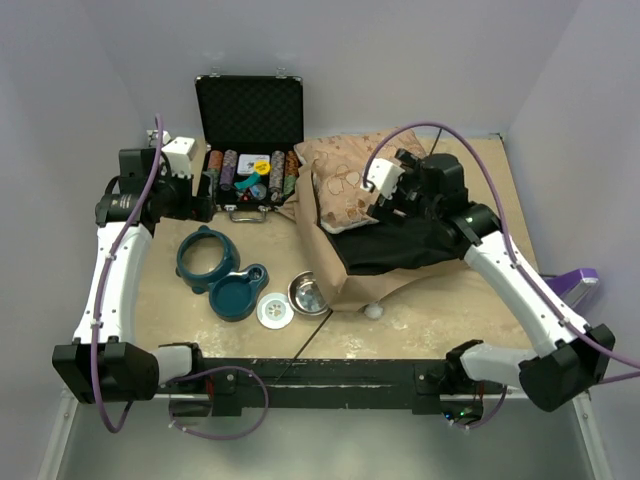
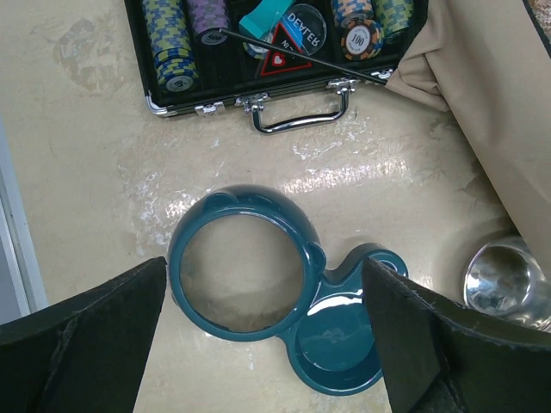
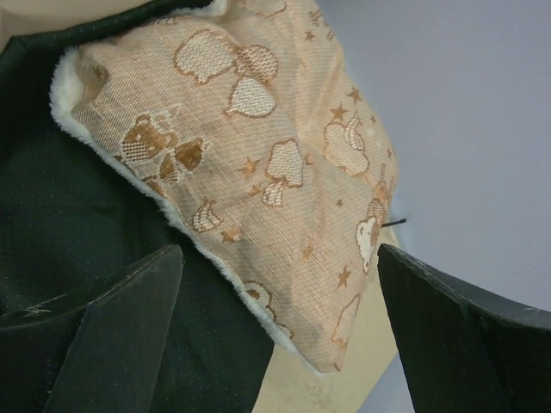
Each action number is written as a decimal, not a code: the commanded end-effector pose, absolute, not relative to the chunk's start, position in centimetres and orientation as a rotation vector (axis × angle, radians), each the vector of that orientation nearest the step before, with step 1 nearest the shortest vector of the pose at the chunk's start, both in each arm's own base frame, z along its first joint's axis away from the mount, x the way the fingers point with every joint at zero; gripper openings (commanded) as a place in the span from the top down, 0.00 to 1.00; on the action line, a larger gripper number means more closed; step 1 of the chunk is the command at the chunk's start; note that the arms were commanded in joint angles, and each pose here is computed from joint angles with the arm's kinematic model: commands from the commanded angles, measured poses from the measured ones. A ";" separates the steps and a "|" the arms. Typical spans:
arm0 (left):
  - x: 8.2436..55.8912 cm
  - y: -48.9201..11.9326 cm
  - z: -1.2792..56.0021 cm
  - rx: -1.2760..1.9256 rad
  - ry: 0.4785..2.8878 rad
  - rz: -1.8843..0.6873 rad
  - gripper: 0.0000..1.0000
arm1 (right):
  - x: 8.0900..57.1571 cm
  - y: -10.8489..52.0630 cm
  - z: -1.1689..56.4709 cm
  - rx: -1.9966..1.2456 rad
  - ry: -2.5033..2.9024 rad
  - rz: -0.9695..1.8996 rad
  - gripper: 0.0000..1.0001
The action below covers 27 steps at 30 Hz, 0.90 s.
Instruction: Set up the pet tent
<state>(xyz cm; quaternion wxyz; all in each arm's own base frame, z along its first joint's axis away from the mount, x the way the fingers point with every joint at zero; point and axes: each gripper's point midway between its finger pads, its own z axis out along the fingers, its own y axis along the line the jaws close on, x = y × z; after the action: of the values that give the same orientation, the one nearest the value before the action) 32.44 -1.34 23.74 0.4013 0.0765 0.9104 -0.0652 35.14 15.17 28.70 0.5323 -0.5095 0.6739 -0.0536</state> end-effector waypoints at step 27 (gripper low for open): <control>32.7 -3.6 24.5 0.281 2.241 -0.314 0.00 | 48.3 19.0 13.1 -1.666 1.776 -0.253 1.00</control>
<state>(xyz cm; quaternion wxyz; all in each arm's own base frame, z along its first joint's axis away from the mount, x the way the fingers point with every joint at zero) 31.99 -3.03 23.32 0.3922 0.0954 0.9081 -0.1112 47.23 18.89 9.83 0.2990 -0.6749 0.6676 -0.0969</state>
